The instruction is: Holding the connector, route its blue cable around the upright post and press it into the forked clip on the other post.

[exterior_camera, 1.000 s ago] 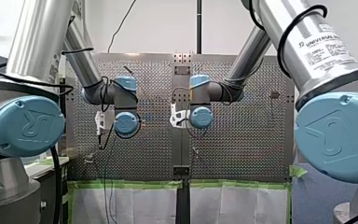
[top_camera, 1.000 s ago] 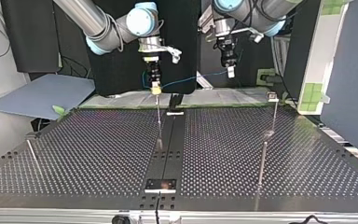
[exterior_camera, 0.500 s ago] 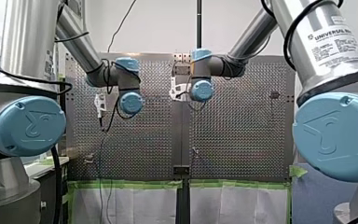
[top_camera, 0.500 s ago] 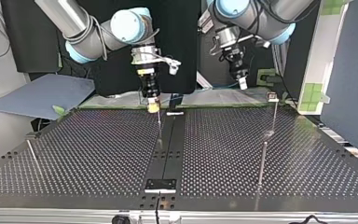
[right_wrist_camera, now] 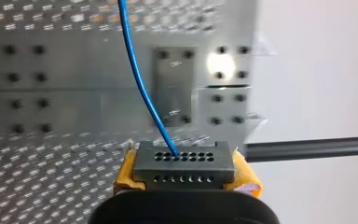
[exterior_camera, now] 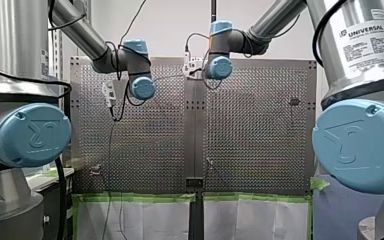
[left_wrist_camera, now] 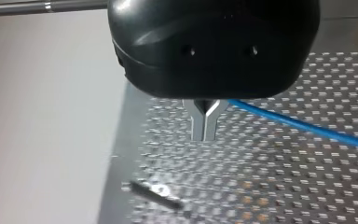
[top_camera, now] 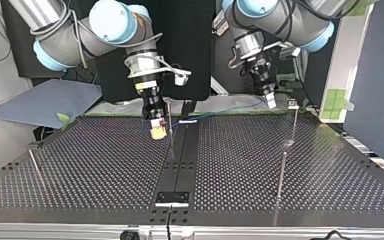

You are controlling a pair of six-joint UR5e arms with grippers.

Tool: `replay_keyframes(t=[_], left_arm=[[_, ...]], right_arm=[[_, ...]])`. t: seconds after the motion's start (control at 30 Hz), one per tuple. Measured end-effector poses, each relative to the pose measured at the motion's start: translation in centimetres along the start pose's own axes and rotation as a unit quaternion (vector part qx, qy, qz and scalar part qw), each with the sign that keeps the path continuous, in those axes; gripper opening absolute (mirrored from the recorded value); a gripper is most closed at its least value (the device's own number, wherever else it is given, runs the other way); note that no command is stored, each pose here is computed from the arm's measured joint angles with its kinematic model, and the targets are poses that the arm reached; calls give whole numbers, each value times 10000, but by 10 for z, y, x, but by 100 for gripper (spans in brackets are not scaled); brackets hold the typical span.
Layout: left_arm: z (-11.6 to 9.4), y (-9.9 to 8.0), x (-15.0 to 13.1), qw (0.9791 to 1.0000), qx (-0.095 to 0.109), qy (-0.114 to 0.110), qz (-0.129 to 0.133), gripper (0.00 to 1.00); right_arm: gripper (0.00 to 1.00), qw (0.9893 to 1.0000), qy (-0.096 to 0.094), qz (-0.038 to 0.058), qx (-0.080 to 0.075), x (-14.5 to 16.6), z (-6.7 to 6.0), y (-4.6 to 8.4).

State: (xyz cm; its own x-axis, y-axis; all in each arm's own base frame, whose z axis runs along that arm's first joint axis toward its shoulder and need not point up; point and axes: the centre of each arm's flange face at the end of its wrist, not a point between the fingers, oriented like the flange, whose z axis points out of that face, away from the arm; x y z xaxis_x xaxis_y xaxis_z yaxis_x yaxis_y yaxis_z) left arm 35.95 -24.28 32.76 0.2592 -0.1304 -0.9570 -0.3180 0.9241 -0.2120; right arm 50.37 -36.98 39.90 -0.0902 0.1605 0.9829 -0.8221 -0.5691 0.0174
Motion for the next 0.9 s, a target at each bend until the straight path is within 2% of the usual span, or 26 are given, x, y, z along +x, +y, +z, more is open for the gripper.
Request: replay_keyframes(t=[0.2,0.47,0.73,0.9], left_arm=[[13,-5,-40,9996,-10,-202,-202,0],[30,-7,-91,9981,-10,-462,-400,0],[53,-12,-101,9987,15,-422,-290,0],[74,-13,-100,9991,25,-351,-221,0]], right_arm=[[0,9998,52,4,215,17,3,-4],[0,9985,42,17,549,13,14,-13],[0,9969,-127,22,778,0,30,-26],[0,9960,-120,25,881,7,38,-32]])
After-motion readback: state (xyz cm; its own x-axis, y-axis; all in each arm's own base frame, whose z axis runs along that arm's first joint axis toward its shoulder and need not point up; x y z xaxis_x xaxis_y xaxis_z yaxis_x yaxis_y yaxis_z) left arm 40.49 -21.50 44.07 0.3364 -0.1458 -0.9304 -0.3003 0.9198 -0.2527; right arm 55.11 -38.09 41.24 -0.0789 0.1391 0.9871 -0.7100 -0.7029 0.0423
